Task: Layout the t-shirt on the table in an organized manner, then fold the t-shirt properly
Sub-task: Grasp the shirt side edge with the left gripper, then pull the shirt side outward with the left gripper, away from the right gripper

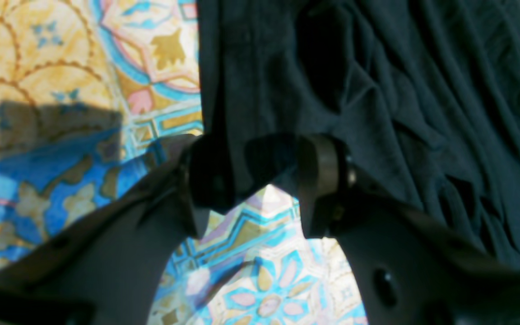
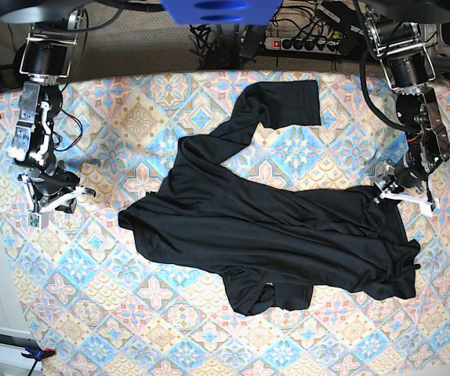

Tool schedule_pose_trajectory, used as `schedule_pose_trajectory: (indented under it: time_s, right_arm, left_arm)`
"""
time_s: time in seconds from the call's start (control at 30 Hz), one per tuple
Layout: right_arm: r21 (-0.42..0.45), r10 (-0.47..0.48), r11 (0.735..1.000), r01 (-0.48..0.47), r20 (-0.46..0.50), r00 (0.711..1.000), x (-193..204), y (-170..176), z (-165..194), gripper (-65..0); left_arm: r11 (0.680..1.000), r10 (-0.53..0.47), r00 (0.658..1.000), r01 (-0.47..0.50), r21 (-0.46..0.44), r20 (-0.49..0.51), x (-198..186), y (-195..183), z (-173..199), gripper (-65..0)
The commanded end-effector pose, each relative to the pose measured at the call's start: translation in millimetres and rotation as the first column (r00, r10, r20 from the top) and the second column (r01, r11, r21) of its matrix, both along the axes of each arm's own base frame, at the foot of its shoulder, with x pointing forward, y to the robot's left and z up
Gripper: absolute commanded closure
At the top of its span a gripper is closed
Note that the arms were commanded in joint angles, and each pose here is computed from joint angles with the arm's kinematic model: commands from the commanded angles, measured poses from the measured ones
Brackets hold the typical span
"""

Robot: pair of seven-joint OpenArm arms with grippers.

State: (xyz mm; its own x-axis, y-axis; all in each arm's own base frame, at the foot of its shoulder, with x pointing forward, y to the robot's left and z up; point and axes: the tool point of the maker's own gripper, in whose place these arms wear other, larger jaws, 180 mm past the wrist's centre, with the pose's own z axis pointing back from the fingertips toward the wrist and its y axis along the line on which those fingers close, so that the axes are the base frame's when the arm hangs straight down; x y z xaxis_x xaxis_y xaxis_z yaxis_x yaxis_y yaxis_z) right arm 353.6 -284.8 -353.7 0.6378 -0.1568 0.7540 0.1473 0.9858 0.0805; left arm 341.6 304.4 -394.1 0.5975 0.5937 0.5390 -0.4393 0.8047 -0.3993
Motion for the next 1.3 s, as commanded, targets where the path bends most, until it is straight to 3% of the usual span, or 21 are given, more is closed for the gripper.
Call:
schedule_pose_trajectory:
  time_s: [0.0,0.17,0.3,0.5,0.77,0.9,1.13,1.27]
  right_arm:
    - [-0.023,0.003,1.000,-0.002,0.059,0.998,10.4,-6.0,19.1,-12.1]
    - [-0.023,0.004,1.000,-0.003,0.059,0.998,10.5,-5.5,18.9,-12.1]
    - [-0.023,0.004,1.000,-0.003,0.057,0.998,10.3,-5.4,18.7,-12.0]
    - [-0.023,0.004,1.000,-0.002,0.058,0.998,9.9,-5.8,18.8,-12.0]
    - [-0.027,0.006,1.000,-0.004,0.071,0.997,11.2,-5.2,23.8,-12.0]
    - [-0.029,0.013,1.000,-0.011,0.075,0.997,11.9,-2.9,25.5,-12.0]
    - [-0.023,0.018,1.000,-0.016,0.071,0.997,11.4,-0.6,24.2,-12.1]
    - [-0.024,0.068,0.997,-0.067,0.041,0.997,10.6,16.3,18.7,-12.1]
  left_arm:
    - [1.000,-0.003,0.999,0.002,0.029,0.046,10.9,8.0,17.1,-28.3]
    - [1.000,0.000,0.999,-0.001,0.022,0.036,9.9,6.6,12.0,-23.2]
    - [0.999,-0.044,0.999,0.044,0.000,-0.002,17.8,-11.9,-1.8,-12.8]
    - [0.998,-0.067,0.996,0.067,0.012,0.051,26.1,-17.8,17.4,0.0]
    - [0.984,-0.126,0.989,0.114,0.137,0.080,-3.4,-4.0,42.7,0.0]
    - [0.986,-0.095,0.990,0.079,0.148,0.103,-29.8,19.8,59.6,0.0]
    - [0.969,-0.069,0.996,0.053,0.243,0.057,-67.3,71.6,78.6,0.0]
    - [0.953,-0.025,0.999,0.009,0.304,0.047,-80.9,103.0,92.6,0.0]
